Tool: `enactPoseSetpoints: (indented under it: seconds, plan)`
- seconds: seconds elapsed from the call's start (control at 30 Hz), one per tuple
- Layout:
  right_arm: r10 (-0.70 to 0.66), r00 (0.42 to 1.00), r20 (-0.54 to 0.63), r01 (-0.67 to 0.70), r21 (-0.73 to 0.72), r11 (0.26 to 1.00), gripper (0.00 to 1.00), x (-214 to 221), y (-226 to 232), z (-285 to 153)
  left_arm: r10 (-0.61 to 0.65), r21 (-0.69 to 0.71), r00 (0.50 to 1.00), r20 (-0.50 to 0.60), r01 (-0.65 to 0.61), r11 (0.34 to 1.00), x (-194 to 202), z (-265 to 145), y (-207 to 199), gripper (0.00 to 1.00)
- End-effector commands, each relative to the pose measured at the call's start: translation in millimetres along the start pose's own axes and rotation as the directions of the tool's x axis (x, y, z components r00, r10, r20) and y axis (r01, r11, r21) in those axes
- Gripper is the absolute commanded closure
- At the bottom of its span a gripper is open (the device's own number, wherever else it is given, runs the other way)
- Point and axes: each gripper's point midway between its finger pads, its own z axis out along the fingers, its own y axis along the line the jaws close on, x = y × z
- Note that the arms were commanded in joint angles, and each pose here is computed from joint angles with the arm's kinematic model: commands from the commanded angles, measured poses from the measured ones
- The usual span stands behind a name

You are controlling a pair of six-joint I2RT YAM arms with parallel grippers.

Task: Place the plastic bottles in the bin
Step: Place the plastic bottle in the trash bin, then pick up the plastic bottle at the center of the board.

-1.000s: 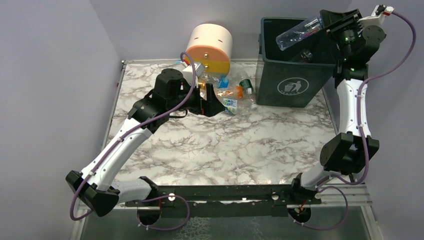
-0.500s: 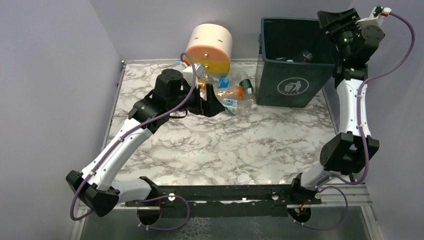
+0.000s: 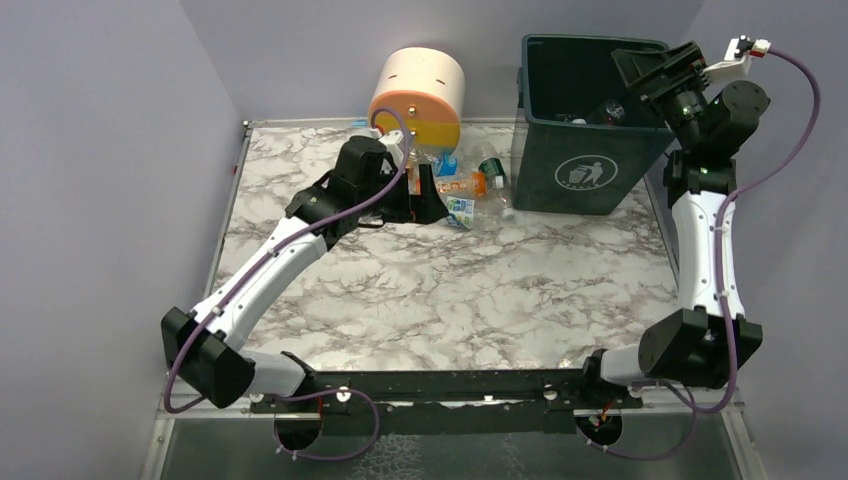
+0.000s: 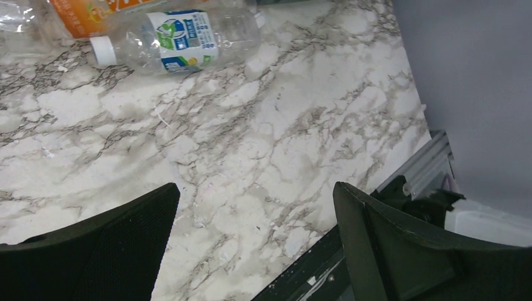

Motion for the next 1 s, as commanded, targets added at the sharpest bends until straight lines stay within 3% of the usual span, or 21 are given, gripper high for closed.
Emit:
enactPoseSetpoints:
  seconds: [0.0,0.2,0.47,0.57,0.77,0.9,0.97]
  plan:
    - [-0.058,0.996,-0.063,0.049,-0.136,0.989,0.0,17,58,-39,-0.092,-0.087,0.995,0.044,0.095,0.992,-12,28,25,0.01]
    - [-0.092,0.989,-0.112,0.071,-0.178,0.981,0.0,57,88,-86,-0.166,-0.178,0.986,0.029,0.168,0.97,-4,79,58,0.01]
    - [-0.116,0.936,-0.332,0.078,-0.125,0.989,0.0,133,46,-98,-0.191,-0.215,0.982,-0.009,0.185,0.959,-4,129,77,0.01]
    - [-0.128,0.899,-0.419,0.088,-0.113,0.99,0.01,164,33,-92,-0.201,-0.212,0.979,-0.019,0.192,0.958,2,134,79,0.01]
    - [-0.198,0.853,-0.483,0.134,-0.165,0.977,0.01,212,46,-86,-0.187,-0.251,0.982,-0.027,0.174,0.952,12,143,95,0.01]
    - [-0.325,0.792,-0.517,0.235,-0.233,0.944,0.02,244,66,-82,-0.202,-0.282,0.979,-0.015,0.19,0.94,14,140,102,0.01]
    - [-0.409,0.735,-0.541,0.314,-0.263,0.912,0.02,266,68,-78,-0.208,-0.303,0.978,0.003,0.199,0.932,18,128,105,0.01]
